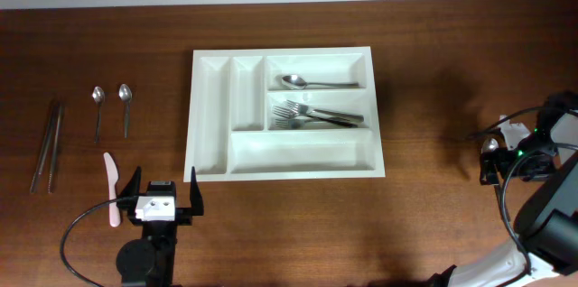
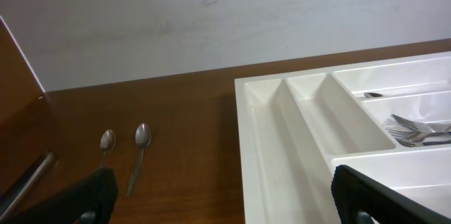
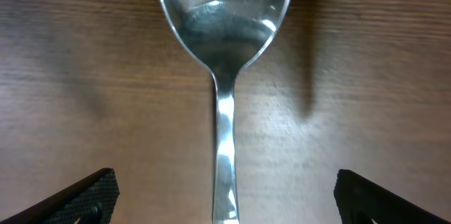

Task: Pack container
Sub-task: 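Lower the right gripper onto the spoon and close on its neck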

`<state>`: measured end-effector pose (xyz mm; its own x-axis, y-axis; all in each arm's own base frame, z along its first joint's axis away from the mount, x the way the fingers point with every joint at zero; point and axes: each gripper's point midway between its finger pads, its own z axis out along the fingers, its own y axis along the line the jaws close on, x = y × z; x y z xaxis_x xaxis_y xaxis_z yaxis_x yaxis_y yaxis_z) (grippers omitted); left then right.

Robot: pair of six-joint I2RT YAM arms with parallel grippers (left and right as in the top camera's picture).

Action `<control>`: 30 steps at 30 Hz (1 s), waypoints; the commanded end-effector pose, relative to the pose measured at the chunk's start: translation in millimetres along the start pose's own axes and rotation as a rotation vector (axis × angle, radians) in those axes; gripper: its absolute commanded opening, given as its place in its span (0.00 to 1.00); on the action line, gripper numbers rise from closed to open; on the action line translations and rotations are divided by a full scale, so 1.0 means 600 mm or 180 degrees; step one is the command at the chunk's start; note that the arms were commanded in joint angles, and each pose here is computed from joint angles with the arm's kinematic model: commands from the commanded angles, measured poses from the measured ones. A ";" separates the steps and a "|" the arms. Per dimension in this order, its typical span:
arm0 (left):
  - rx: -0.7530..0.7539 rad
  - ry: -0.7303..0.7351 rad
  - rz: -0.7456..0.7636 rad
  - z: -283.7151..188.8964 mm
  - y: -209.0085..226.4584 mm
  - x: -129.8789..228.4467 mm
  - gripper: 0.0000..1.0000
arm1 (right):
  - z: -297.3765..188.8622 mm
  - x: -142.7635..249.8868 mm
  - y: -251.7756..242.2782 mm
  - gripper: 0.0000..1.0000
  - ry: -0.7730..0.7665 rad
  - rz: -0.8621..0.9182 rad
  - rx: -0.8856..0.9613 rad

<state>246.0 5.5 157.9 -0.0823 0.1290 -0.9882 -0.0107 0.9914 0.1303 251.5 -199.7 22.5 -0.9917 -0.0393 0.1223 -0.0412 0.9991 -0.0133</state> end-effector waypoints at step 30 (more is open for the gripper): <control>-0.0022 0.0002 0.0040 0.000 0.002 0.003 0.99 | 0.053 -0.034 0.002 1.00 -0.0058 0.0106 -0.0068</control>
<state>246.0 5.5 157.7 -0.0827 0.1290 -0.9882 -0.0106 0.9914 0.1303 268.1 -206.5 -1.5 -0.9962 -0.0044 0.0869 -0.0064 0.9997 -0.0230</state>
